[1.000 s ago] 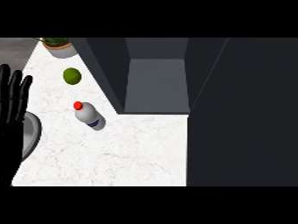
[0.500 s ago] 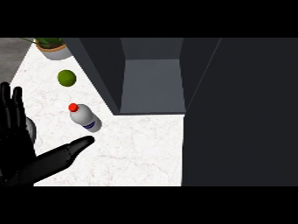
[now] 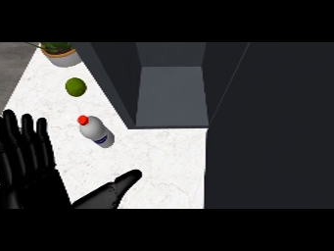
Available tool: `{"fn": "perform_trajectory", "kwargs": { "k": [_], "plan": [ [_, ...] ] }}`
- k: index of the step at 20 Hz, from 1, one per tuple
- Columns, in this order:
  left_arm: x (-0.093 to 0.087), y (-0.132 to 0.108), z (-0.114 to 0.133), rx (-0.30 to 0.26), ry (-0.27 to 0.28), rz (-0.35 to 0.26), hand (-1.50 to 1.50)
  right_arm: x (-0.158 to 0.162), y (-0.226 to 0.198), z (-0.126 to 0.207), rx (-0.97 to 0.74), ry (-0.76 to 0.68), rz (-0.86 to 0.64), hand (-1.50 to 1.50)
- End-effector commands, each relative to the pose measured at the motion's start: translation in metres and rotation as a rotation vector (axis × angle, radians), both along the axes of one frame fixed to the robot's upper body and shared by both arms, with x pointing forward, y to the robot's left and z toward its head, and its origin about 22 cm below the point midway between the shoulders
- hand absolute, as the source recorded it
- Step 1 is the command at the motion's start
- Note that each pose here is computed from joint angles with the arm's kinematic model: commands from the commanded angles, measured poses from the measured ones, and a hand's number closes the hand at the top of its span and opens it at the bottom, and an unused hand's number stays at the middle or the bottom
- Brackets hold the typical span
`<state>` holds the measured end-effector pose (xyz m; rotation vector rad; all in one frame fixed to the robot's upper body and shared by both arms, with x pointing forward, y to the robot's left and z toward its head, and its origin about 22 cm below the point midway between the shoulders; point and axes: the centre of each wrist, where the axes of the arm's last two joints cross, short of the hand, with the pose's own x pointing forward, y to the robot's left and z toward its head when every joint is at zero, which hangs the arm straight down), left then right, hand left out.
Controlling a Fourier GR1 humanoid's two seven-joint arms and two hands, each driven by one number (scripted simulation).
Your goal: Pick up the bottled water, place it into the cabinet and close the cabinet
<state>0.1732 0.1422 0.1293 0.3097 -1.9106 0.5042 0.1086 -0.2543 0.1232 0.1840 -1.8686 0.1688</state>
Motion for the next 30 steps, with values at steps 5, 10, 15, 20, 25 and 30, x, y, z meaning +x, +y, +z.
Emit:
{"fn": "perform_trajectory", "kwargs": {
  "k": [5,10,15,20,25,30],
  "plan": [
    [-0.027,-0.021,0.001,-0.026,0.015,0.003,-1.5,-0.027,-0.01,0.021,0.027,-0.021,0.01,-1.5],
    [-0.022,-0.014,0.002,0.003,0.029,0.031,-1.5,-0.046,-0.014,0.027,-0.002,-0.03,0.024,-1.5],
    [-0.017,-0.005,-0.009,-0.011,0.063,0.055,-1.5,-0.053,-0.006,0.033,0.007,-0.04,0.028,-1.5],
    [0.001,0.01,-0.023,-0.036,0.121,0.098,-1.5,-0.061,-0.015,0.02,0.0,-0.038,0.032,-1.5],
    [0.013,0.028,-0.035,-0.099,0.128,0.097,-1.5,-0.059,-0.009,0.019,0.017,-0.038,0.036,-1.5],
    [0.026,0.026,-0.075,-0.081,0.193,0.129,-1.5,-0.074,-0.011,0.025,-0.003,-0.029,0.057,-1.5]
  ]
}}
